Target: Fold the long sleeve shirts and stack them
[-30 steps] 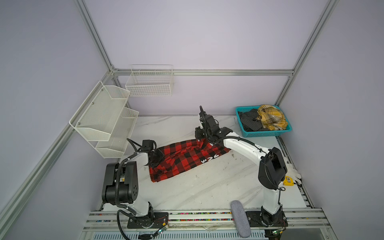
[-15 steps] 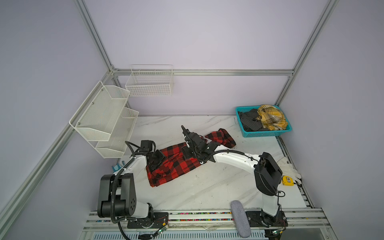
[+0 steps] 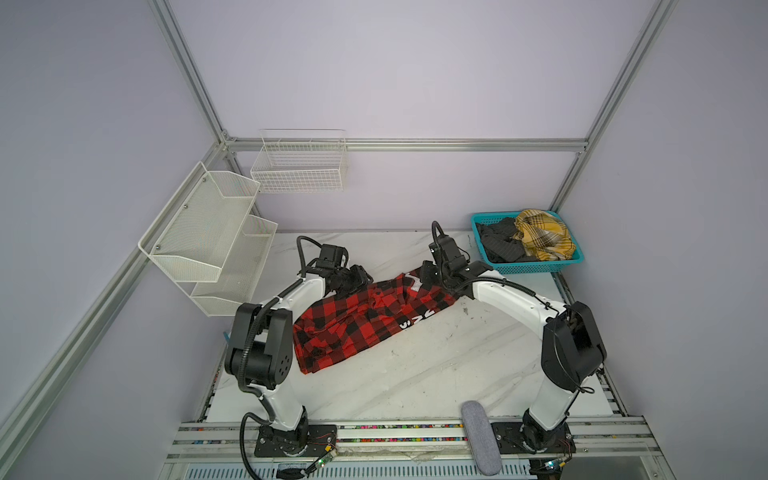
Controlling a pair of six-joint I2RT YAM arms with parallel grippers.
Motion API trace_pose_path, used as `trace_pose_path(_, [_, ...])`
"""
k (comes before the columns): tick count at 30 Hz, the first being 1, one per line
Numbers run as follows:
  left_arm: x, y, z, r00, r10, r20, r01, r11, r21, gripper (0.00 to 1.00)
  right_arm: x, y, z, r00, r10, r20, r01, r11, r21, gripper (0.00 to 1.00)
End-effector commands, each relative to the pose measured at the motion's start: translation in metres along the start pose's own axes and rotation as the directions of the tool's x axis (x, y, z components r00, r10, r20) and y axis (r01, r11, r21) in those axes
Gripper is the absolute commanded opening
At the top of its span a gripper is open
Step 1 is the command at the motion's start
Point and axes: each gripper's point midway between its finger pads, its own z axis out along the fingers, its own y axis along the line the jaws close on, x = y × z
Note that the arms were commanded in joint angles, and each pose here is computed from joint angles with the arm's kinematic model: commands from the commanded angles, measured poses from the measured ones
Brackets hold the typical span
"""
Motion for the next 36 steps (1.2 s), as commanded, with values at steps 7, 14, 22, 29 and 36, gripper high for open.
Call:
trace_pose_path(7, [-0.019, -0.035, 0.028, 0.993, 0.109, -0.047, -0.101, 0.985, 0.139, 0.54, -0.008, -0.033, 0.048, 0.990, 0.071, -0.120, -0.071, 0.997, 0.002, 0.21])
trace_pose_path(14, [0.003, -0.044, 0.036, 0.985, 0.151, -0.085, -0.136, 0.976, 0.170, 0.47, -0.015, -0.062, 0.090, 0.982, 0.084, -0.167, -0.074, 0.995, 0.063, 0.18])
trace_pose_path(22, [0.008, -0.050, 0.045, 0.982, 0.156, -0.109, -0.132, 0.971, 0.201, 0.28, 0.000, -0.081, 0.109, 0.971, 0.103, -0.218, -0.080, 0.990, 0.115, 0.18])
trace_pose_path(29, [0.013, -0.056, 0.038, 0.982, 0.148, -0.119, -0.119, 0.968, 0.220, 0.01, 0.008, -0.092, 0.114, 0.965, 0.117, -0.235, -0.085, 0.987, 0.139, 0.18])
trace_pose_path(36, [-0.018, -0.091, -0.031, 0.991, 0.099, 0.090, -0.117, 0.967, 0.228, 0.00, 0.008, -0.105, 0.111, 0.967, 0.107, -0.230, -0.062, 0.979, 0.196, 0.18])
